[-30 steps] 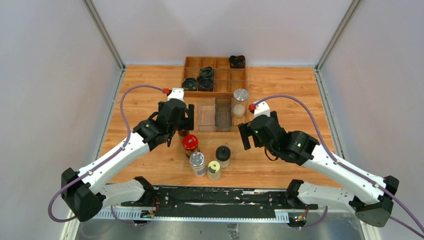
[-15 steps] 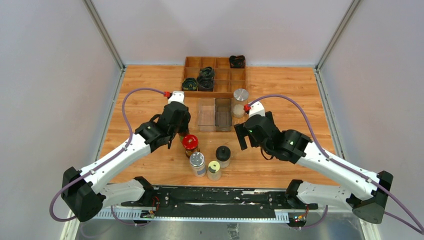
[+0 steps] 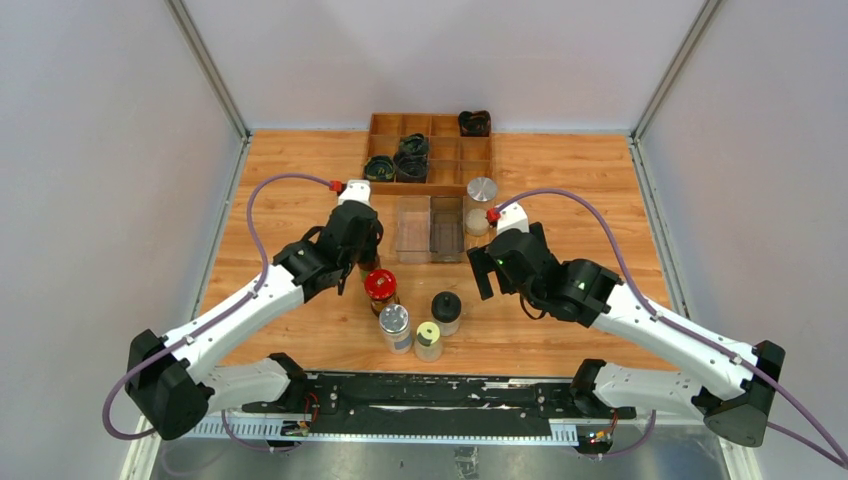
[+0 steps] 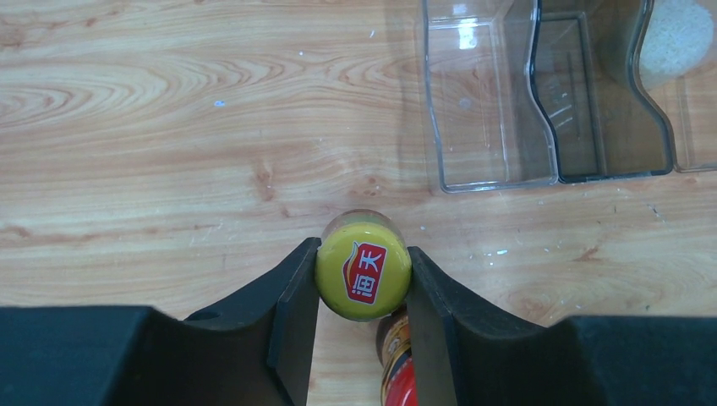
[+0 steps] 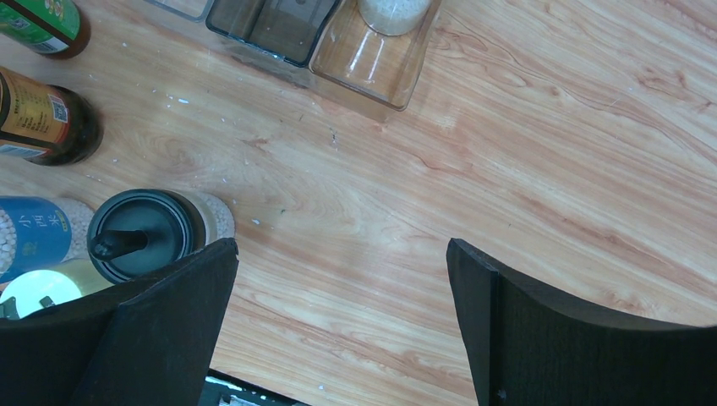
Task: Organize the condiment bottles
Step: Pick up the bottle from the center of the board.
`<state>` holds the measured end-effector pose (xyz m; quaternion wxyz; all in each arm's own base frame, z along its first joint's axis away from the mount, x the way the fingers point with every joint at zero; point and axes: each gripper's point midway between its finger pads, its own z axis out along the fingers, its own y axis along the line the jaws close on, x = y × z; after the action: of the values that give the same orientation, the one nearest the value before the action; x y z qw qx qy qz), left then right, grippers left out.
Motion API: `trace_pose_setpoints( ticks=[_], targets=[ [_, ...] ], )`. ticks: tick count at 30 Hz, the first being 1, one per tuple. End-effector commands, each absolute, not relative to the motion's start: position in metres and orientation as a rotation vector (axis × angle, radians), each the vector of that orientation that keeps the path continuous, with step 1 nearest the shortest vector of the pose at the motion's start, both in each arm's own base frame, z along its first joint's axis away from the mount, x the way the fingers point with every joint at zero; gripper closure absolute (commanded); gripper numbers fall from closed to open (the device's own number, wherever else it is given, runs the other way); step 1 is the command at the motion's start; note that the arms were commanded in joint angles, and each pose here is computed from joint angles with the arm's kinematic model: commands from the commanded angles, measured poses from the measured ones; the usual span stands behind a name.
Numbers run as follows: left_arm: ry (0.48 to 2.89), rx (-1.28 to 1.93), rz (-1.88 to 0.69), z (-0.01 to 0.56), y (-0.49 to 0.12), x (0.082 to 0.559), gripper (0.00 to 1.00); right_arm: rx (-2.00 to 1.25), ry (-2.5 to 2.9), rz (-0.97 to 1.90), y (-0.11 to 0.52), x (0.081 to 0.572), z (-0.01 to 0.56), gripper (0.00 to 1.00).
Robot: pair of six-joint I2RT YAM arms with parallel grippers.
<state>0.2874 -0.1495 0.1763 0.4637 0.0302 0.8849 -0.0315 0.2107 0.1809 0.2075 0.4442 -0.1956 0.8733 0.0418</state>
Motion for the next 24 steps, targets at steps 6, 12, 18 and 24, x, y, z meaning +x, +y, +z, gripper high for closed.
trace_pose_setpoints(
  ticks=[6, 12, 18, 24],
  targets=[
    [2.159, 0.083, -0.1, 0.195, -0.154, 0.293, 0.72, -0.515, 2.162, 0.073, 0.181, 0.211, 0.201, 0.0],
    [2.143, 0.097, -0.109, 0.219, -0.159, 0.298, 0.73, -0.523, 2.163, 0.068, 0.183, 0.212, 0.2, 0.0],
    [2.136, 0.109, -0.12, 0.233, -0.163, 0.301, 0.74, -0.527, 2.16, 0.062, 0.183, 0.213, 0.2, 0.0],
    [2.127, 0.117, -0.122, 0.246, -0.165, 0.304, 0.74, -0.529, 2.161, 0.058, 0.182, 0.213, 0.199, 0.0]
  ],
)
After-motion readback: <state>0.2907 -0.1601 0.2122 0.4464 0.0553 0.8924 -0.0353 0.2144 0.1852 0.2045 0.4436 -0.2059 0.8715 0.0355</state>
